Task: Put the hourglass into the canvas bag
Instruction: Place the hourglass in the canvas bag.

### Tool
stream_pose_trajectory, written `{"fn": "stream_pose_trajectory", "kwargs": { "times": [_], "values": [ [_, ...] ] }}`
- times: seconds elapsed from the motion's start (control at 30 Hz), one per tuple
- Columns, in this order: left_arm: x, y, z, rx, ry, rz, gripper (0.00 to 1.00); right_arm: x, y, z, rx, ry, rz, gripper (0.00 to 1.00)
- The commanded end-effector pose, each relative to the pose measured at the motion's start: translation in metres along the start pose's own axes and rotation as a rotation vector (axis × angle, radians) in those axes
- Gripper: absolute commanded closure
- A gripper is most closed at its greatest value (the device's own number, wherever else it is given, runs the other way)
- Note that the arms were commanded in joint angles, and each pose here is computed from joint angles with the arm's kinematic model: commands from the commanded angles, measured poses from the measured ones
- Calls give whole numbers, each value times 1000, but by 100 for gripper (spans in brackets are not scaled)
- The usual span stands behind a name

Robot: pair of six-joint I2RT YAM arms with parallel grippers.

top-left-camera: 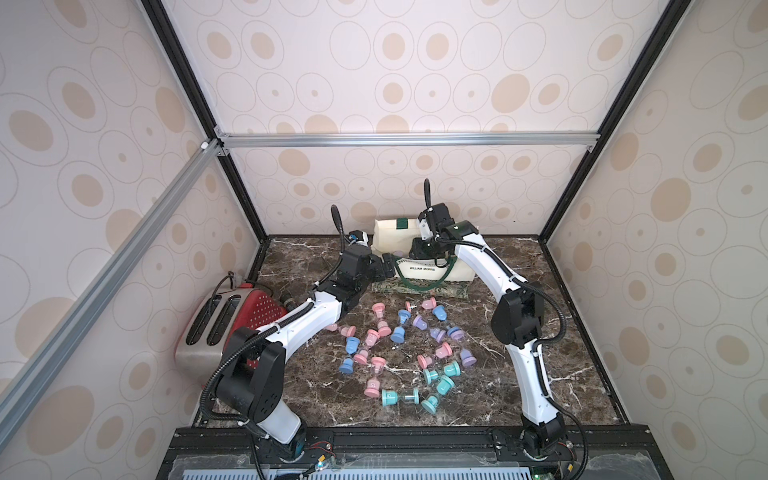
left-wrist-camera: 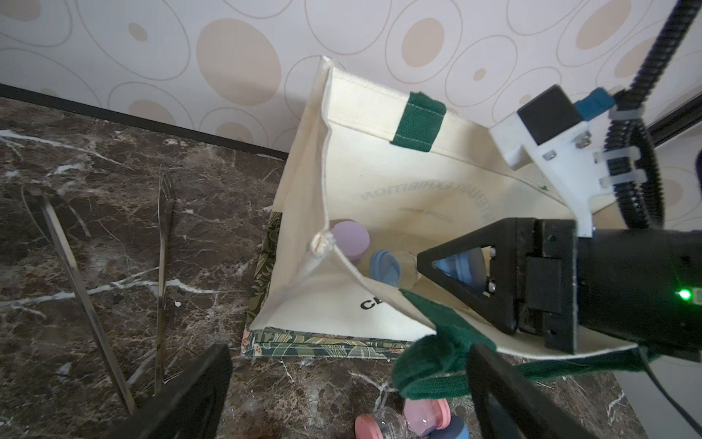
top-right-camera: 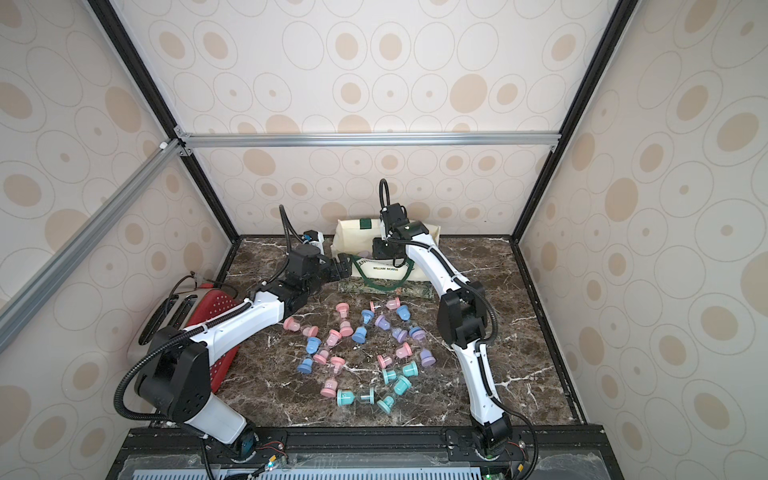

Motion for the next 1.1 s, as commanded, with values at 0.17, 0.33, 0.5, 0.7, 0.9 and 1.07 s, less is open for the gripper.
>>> {"fn": "stream_pose_trajectory", "kwargs": {
  "times": [0.17,0.33,0.5,0.7,0.9,1.07],
  "values": [
    [-8,-3,-4,-4,-30,-14,2,18,-18,16,40,53,13,81],
    [-9,-4,-6,-1,-29,-9,3,26,-30,20,68,79,37,70],
    [-11,-5,-7,3,-33,-9,3,25,-37,16,101,74,45,56],
    [-14,-7,-9,2,-37,-4,3,21,-43,4,149,60,48,39],
    [-19,-11,-12,14,-43,-5,2,13,-47,-18,201,31,34,24],
    [-24,-16,-16,25,-45,-7,3,1,-38,-41,179,-17,32,15]
  ]
}}
Point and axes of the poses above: each gripper's point midway between its finger pads, its own z axis out along the fingers, its own y axis along the line the jaws close on, x = y × z, the point moved 2 cm from there along -z, back along the fingers, and after that the axes turned 5 degrees about -z, right-handed, at the moved point
